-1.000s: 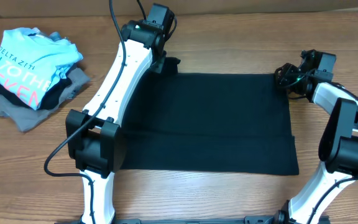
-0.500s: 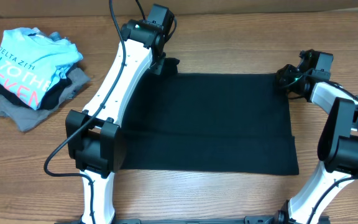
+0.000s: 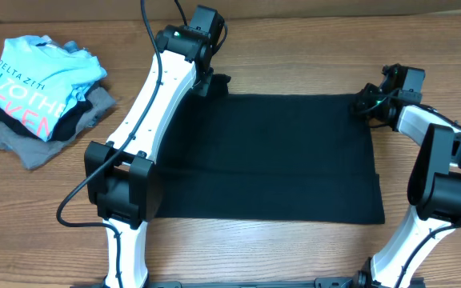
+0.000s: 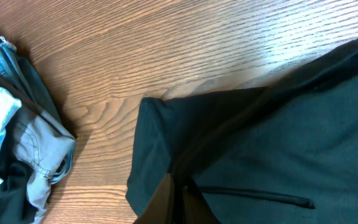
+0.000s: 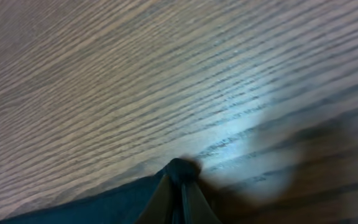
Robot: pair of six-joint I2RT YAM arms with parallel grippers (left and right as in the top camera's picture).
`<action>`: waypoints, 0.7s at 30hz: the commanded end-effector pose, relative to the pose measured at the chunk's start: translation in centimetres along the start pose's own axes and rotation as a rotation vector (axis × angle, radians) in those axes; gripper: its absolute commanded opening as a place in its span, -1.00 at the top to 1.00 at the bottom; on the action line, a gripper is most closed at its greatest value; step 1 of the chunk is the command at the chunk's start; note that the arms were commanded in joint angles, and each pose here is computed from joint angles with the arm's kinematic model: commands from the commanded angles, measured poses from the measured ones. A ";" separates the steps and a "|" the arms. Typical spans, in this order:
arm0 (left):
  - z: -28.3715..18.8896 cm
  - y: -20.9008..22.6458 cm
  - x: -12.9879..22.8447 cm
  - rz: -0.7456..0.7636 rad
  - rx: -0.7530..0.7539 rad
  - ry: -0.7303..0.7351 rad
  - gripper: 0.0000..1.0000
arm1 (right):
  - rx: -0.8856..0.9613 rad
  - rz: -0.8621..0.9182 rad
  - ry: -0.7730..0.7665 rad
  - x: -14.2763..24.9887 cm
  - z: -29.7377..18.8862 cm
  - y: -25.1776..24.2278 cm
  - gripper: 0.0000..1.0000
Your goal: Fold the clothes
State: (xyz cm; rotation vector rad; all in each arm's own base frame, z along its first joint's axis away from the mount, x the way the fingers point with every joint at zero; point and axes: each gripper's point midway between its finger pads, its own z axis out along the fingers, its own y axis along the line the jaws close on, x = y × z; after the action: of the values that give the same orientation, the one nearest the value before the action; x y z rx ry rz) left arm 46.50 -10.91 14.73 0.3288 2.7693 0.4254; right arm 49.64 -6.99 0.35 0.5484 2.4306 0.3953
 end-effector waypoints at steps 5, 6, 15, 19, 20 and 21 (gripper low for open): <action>-3.4 2.0 -0.9 -0.051 -0.020 -0.076 0.92 | -0.026 -0.002 -0.055 -2.8 -2.8 0.8 0.92; -3.9 2.4 -1.0 -0.056 -0.031 -0.087 0.92 | -0.028 -0.003 -0.063 -3.1 -3.4 1.0 0.92; -5.7 3.8 0.6 -0.038 -0.050 -0.061 0.92 | -0.026 0.000 -0.061 -3.8 -8.7 2.8 0.92; -5.7 4.0 1.9 -0.027 -0.057 -0.010 0.92 | -0.021 0.008 -0.046 -3.4 -10.8 3.4 0.92; -5.7 4.1 2.3 -0.026 -0.059 0.005 0.92 | -0.017 0.017 -0.035 -3.1 -11.2 3.4 0.92; -5.7 4.2 2.8 -0.026 -0.061 0.027 0.92 | -0.012 0.023 -0.018 -2.7 -11.7 3.5 0.92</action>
State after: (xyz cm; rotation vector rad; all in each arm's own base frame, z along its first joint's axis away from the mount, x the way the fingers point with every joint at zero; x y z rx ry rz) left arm 42.96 -8.63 18.98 0.3252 2.7945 0.4909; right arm 45.43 -6.60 9.29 0.5794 2.4499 0.4210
